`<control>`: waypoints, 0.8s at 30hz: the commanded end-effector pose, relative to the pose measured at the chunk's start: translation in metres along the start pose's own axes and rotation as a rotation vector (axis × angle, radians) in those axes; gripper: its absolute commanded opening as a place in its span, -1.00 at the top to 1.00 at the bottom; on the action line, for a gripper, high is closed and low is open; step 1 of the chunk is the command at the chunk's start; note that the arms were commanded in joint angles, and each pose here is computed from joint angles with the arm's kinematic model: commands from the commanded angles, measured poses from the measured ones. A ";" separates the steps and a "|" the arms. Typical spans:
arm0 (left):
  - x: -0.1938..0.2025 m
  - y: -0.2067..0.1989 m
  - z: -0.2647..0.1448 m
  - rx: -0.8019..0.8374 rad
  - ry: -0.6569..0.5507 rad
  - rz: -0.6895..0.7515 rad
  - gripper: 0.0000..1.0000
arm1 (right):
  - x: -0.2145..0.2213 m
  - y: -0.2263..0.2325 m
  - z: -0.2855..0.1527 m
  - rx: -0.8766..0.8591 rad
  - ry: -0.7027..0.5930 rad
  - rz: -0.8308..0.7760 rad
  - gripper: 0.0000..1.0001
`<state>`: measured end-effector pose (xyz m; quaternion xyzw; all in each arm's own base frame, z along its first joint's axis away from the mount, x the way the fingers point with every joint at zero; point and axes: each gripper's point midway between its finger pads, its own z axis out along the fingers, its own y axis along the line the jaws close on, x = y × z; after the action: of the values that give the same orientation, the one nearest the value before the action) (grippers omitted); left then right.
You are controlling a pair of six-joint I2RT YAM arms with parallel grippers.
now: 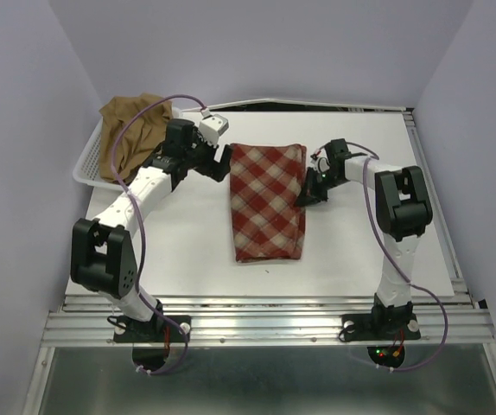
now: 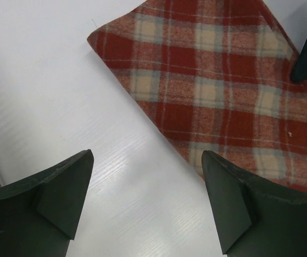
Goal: Fold and stack the skirts
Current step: Fold the skirt
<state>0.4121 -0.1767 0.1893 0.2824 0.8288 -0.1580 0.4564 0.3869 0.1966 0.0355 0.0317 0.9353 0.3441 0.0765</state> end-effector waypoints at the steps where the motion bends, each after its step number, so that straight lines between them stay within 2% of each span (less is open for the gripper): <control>1: -0.018 -0.012 0.007 0.034 -0.019 0.021 -0.97 | -0.005 -0.013 0.008 0.031 -0.012 -0.007 0.99; 2: -0.018 -0.015 0.007 0.037 -0.019 0.016 -0.97 | -0.007 -0.011 0.007 0.025 -0.014 -0.010 0.65; 3: -0.020 -0.020 0.007 0.053 -0.021 0.012 -0.97 | -0.009 -0.005 0.003 0.011 -0.022 -0.020 0.42; 5: -0.024 -0.029 0.003 0.069 -0.036 0.009 -0.97 | -0.008 0.010 -0.007 -0.028 -0.028 -0.032 -0.28; 8: -0.024 -0.043 -0.005 0.079 -0.026 0.028 -0.97 | -0.007 0.037 -0.042 -0.109 -0.057 -0.060 -0.47; 10: -0.025 -0.043 -0.011 -0.011 -0.001 0.076 -0.97 | 0.001 0.045 -0.067 -0.130 -0.085 -0.049 -0.47; 12: -0.024 -0.069 -0.017 0.006 0.004 0.133 -0.97 | 0.011 0.039 -0.080 -0.124 -0.098 -0.001 -0.52; 14: -0.024 -0.087 -0.029 0.030 -0.018 0.129 -0.97 | 0.031 0.021 -0.087 -0.084 -0.109 0.055 -0.47; 18: -0.014 -0.150 -0.044 0.129 -0.045 0.210 -0.97 | 0.079 -0.011 -0.065 -0.056 0.005 0.186 -0.32; 21: -0.003 -0.178 -0.043 0.154 -0.011 0.196 -0.96 | 0.083 -0.020 -0.051 -0.075 0.005 0.218 -0.20; 22: -0.005 -0.196 -0.045 0.185 -0.002 0.194 -0.94 | 0.086 -0.024 -0.046 -0.072 0.009 0.240 -0.17; 24: 0.015 -0.209 -0.032 0.175 0.095 0.149 -0.69 | 0.092 -0.029 -0.036 -0.077 0.020 0.243 -0.09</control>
<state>0.2656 -0.3104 0.2208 0.4164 0.7670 -0.1994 0.4455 0.2885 0.1521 0.0431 0.1362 0.9186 0.3702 0.0234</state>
